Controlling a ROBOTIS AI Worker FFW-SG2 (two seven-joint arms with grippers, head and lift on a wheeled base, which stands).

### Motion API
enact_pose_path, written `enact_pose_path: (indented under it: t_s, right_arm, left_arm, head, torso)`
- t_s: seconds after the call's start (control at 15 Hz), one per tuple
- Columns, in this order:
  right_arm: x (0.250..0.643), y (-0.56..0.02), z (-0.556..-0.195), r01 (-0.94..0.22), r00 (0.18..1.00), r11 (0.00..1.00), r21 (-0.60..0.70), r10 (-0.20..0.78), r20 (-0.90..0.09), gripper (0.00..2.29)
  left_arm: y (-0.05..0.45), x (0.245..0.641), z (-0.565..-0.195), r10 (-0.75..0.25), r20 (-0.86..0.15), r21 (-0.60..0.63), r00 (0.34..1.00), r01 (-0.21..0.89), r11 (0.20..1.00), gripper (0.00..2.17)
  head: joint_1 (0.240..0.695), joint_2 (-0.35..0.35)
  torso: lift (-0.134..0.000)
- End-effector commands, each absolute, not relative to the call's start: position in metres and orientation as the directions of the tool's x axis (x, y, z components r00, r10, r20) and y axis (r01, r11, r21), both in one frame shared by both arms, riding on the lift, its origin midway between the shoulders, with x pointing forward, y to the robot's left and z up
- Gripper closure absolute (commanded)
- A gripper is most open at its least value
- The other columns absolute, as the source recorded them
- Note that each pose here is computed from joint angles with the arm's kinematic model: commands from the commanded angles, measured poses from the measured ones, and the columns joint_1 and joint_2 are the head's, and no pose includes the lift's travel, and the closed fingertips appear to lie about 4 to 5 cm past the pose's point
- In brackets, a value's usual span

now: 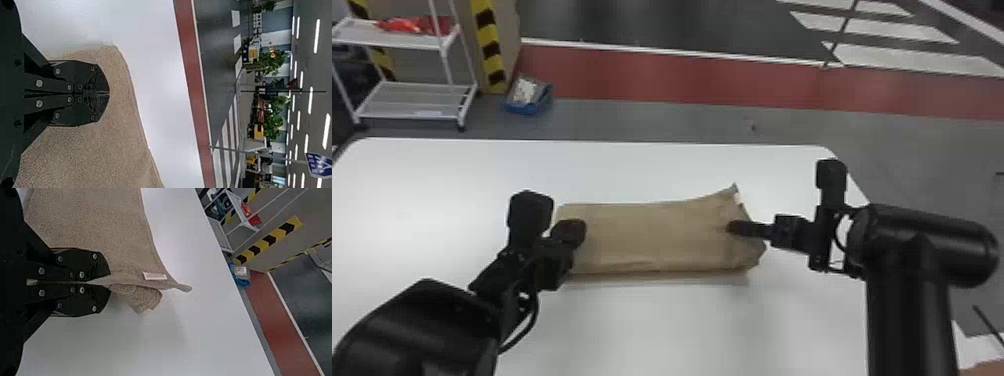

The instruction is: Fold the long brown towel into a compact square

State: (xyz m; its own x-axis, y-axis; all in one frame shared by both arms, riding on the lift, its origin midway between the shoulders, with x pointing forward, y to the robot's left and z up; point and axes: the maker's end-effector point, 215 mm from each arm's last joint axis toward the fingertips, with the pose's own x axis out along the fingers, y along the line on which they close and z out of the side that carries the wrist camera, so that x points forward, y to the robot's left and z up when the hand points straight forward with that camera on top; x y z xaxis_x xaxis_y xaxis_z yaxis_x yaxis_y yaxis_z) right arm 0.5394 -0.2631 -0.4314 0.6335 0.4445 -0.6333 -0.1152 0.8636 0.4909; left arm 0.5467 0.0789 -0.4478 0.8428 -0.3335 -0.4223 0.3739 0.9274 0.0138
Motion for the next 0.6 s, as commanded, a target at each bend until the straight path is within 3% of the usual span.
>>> enact_pose_path:
  t_s: [0.0,0.27,0.53]
  right_arm:
    - [0.538,-0.266,-0.431,-0.114,0.634,0.865,0.489,0.442,-0.634,1.65]
    - [0.536,-0.252,-0.416,-0.142,0.631,0.837,0.528,0.487,-0.604,1.65]
    - [0.532,-0.202,-0.365,-0.202,0.612,0.753,0.626,0.596,-0.519,1.65]
  left_arm:
    - [0.086,0.546,-0.458,-0.333,-0.440,0.019,0.834,0.379,0.925,1.97]
    - [0.085,0.537,-0.475,-0.347,-0.467,0.032,0.814,0.407,0.913,1.97]
    - [0.072,0.534,-0.475,-0.364,-0.465,0.023,0.807,0.422,0.906,1.97]
  head:
    - [0.695,-0.183]
    - [0.695,-0.179]
    - [0.695,-0.161]
  torso:
    - [-0.124]
    - [-0.124]
    - [-0.124]
